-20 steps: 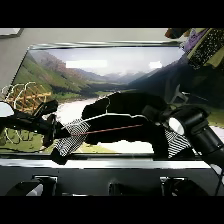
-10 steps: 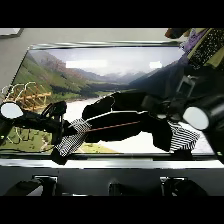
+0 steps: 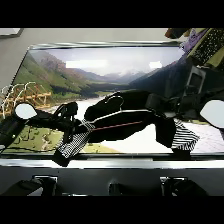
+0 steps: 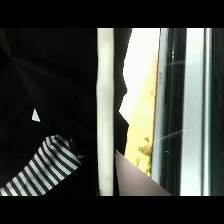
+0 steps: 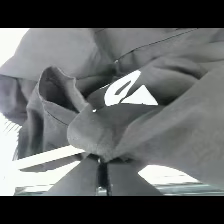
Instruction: Fold the clothes and pants, and hang the long-sleeved shirts on hangers.
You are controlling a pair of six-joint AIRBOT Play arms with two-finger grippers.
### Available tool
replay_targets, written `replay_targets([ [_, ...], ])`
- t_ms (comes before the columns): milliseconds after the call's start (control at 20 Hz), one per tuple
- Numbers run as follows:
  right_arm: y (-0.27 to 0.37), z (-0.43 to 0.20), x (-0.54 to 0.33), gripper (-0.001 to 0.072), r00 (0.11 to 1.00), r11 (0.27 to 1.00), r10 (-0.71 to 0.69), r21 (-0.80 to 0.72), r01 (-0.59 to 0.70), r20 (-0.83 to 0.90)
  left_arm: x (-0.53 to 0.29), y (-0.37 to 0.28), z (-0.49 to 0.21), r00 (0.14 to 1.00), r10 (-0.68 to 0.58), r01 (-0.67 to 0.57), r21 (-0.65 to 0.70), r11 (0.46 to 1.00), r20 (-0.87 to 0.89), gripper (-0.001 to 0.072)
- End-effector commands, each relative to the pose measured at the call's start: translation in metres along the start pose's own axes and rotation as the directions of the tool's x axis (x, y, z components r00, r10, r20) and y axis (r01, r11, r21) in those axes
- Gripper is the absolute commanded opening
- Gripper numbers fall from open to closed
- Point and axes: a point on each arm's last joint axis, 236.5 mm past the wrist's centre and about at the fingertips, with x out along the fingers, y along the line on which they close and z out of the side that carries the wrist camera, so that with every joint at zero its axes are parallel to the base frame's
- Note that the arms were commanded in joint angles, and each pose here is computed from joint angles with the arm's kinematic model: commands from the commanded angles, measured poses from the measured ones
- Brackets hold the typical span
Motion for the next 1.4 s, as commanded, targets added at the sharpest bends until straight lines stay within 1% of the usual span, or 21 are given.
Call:
replay_targets([
  [0, -0.02, 0.008, -0.002, 0.0033, 0.996, 0.995, -0.085, -0.039, 0.087, 0.034, 0.006, 0.014, 0.003, 0.999, 0.05, -0.05, 0.02, 0.999, -0.004, 0.003],
  [100, -0.014, 0.014, -0.002, 0.0033, 0.997, 0.996, -0.06, -0.068, 0.064, 0.058, 0.006, 0.014, 0.008, 0.999, 0.051, -0.051, 0.034, 0.998, 0.0, 0.003],
  [200, -0.002, 0.014, -0.002, 0.0033, 0.998, 0.997, -0.007, -0.075, 0.012, 0.059, 0.013, 0.013, 0.012, 0.999, 0.047, -0.047, 0.047, 0.998, 0.0, 0.003],
  [600, 0.017, -0.008, -0.002, 0.0033, 0.997, 0.994, 0.071, -0.075, -0.074, -0.034, 0.058, 0.019, 0.039, 0.996, 0.082, -0.084, 0.075, 0.994, 0.019, 0.003],
  [850, 0.022, -0.019, -0.004, 0.0033, 0.992, 0.992, 0.094, -0.079, -0.101, -0.081, 0.076, 0.017, 0.05, 0.999, 0.048, -0.049, 0.084, 0.995, 0.013, 0.003],
  [1050, 0.027, -0.022, -0.006, 0.0033, 0.989, 0.989, 0.113, -0.084, -0.121, -0.093, 0.086, 0.018, 0.044, 1.0, 0.03, -0.03, 0.003, 1.0, -0.009, 0.003],
  [1150, 0.03, -0.017, -0.013, 0.0033, 0.989, 0.987, 0.129, -0.089, -0.136, -0.076, 0.084, 0.02, 0.035, 0.998, 0.042, -0.044, -0.024, 0.999, -0.047, 0.003],
  [1350, 0.025, -0.005, -0.026, 0.0033, 0.994, 0.989, 0.106, -0.099, -0.109, -0.03, 0.073, 0.018, 0.003, 0.977, 0.029, -0.037, -0.035, 0.999, -0.212, 0.003],
])
